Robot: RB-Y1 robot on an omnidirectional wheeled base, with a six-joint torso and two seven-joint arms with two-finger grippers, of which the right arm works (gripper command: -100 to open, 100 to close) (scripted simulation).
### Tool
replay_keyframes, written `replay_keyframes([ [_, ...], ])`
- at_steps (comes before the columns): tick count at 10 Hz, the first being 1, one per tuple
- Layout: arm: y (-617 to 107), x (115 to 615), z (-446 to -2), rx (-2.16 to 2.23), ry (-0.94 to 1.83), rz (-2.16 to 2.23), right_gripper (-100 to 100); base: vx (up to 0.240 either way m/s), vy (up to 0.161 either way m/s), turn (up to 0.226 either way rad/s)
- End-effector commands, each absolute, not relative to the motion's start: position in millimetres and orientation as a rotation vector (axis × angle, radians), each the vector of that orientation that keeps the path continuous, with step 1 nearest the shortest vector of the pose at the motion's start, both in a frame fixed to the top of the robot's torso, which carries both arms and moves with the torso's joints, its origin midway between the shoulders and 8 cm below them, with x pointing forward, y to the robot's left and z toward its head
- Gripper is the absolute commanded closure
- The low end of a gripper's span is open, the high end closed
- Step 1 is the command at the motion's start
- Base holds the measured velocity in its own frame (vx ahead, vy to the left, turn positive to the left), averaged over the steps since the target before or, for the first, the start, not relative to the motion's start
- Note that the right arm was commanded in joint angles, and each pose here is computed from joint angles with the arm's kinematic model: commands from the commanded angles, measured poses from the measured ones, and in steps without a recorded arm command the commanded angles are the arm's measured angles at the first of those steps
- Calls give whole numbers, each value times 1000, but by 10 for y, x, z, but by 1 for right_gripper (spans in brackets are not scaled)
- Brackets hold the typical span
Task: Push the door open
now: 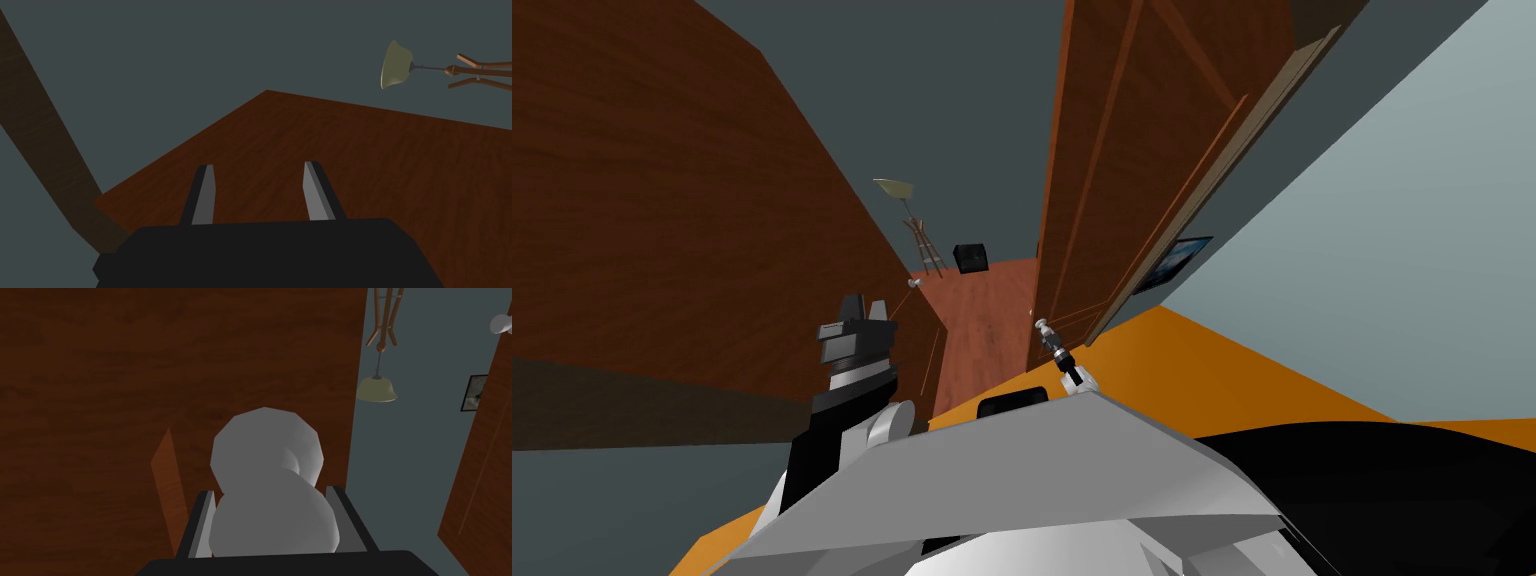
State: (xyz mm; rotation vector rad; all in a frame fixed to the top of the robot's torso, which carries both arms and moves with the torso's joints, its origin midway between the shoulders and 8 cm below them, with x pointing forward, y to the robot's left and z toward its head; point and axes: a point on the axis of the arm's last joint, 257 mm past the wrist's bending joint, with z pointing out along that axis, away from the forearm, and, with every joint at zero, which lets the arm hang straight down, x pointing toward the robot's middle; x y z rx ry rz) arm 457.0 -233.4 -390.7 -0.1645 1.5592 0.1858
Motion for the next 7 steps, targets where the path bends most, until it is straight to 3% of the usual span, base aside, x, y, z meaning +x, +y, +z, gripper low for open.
replay_keyframes([
  [1, -2340, 4566, -3911, -164, 1560, 185, 100, -28, -3, 13],
  [7, -2369, 4596, -3881, -113, 1558, 218, 100, 5, 0, 11],
])
